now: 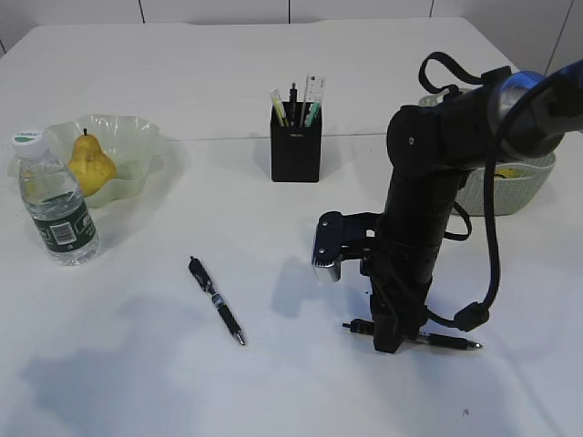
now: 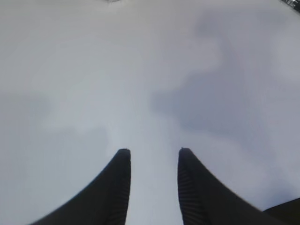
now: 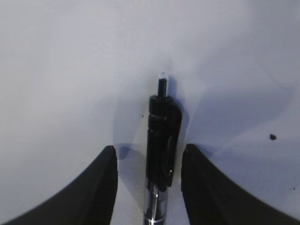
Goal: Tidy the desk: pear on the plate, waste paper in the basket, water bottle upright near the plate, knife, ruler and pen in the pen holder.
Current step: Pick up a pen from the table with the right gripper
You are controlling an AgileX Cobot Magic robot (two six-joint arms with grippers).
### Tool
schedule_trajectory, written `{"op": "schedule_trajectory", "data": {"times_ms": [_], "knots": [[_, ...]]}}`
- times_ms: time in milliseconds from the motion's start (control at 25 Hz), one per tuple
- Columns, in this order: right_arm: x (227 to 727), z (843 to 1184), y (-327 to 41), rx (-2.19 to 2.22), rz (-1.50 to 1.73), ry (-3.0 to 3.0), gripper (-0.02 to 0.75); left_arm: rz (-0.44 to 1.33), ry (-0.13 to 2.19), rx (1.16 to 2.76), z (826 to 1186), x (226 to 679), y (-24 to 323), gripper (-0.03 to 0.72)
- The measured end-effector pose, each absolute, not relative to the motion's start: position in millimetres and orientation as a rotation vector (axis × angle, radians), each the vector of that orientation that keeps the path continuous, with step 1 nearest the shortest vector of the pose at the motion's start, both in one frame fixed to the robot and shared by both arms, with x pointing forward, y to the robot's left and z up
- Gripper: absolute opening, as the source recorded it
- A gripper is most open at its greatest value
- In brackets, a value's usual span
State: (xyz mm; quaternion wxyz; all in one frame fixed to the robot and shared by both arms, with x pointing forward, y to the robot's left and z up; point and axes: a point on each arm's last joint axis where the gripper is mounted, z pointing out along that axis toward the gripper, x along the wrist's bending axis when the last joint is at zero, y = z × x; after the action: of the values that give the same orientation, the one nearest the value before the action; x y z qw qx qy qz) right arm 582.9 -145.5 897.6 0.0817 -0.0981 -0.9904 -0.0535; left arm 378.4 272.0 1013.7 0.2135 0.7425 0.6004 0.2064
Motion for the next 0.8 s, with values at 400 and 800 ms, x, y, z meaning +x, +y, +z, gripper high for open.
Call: {"op": "schedule_trajectory", "data": {"times_ms": [400,800], "knots": [[588.3,897.2,-144.0,-0.315,-0.195,-3.013,0.371,0.571,1.668,2.062,1013.6,378.2,272.1,0.238],[588.8,897.1,-144.0,-0.333,-0.195,-3.016,0.371,0.569,1.67,2.065,1013.4,378.0,272.2,0.239]]}}
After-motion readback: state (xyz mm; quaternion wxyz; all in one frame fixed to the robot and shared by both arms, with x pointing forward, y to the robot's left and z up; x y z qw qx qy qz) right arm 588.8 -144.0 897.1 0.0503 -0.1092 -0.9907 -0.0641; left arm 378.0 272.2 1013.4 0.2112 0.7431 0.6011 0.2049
